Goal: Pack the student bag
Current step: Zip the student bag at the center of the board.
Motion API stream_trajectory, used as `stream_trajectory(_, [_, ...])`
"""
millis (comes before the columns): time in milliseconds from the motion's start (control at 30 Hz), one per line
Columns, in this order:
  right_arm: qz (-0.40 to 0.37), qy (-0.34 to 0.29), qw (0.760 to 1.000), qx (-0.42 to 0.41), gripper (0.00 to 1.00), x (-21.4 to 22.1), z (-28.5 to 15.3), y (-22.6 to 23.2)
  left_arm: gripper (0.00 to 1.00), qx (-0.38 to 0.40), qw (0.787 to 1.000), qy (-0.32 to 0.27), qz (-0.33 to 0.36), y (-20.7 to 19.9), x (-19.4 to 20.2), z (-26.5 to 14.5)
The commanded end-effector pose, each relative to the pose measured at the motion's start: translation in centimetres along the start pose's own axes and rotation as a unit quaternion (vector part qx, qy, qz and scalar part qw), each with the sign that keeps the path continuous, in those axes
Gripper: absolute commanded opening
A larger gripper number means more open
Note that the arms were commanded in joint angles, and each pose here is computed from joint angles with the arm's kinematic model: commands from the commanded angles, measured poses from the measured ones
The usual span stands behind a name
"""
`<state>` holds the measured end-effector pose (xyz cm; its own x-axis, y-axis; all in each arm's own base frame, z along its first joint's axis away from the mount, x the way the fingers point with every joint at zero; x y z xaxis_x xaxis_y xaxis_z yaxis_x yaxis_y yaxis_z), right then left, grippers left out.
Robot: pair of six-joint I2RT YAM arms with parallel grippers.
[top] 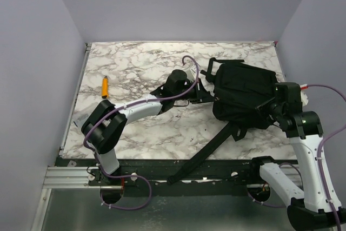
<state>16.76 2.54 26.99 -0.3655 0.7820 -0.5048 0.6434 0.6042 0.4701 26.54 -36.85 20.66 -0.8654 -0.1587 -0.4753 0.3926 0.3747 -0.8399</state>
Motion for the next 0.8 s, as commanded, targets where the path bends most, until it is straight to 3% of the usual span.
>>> stream_trajectory(0, [-0.015,-0.129,0.99,0.062,0.0,-4.1,-2.6,-1.6,0.0,-0.053,0.998,-0.03,-0.014,3.6,-2.5,-0.4])
stream_trajectory(167, [-0.014,-0.156,0.982,0.103,0.0,-4.4,-2.6,-3.0,0.0,-0.033,0.999,-0.027,-0.011,3.1,-3.6,-1.3])
stream_trajectory(300, [-0.012,-0.138,0.986,0.09,0.0,-3.6,-1.5,-2.9,0.0,0.031,0.999,0.015,-0.003,-0.8,-2.6,-0.6])
stream_trajectory(467, [-0.069,-0.094,0.986,0.122,0.0,-2.1,1.6,-3.4,0.0,0.109,0.992,0.061,-0.002,-5.8,0.2,1.2])
stream_trajectory(600, [-0.088,-0.128,0.971,0.184,0.0,-3.6,2.4,-3.8,0.0,0.114,0.99,0.076,-0.037,-5.2,1.3,2.5])
stream_trajectory(767, [-0.092,-0.152,0.967,0.18,0.0,-5.3,1.9,-2.4,0.0,0.04,0.997,0.027,-0.055,-0.3,0.1,3.1])
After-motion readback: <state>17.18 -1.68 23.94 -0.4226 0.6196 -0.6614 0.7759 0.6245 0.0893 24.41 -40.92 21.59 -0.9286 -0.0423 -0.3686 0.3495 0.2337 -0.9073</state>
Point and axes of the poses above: each gripper's point midway between its finger pads, its own z axis out along the fingers, its own y axis along the line the jaws close on, x = y × z, the point moved 6 cm from there along -z, back along the fingers, and after that the axes turned 2 degrees about -z, right-handed, at the moved point
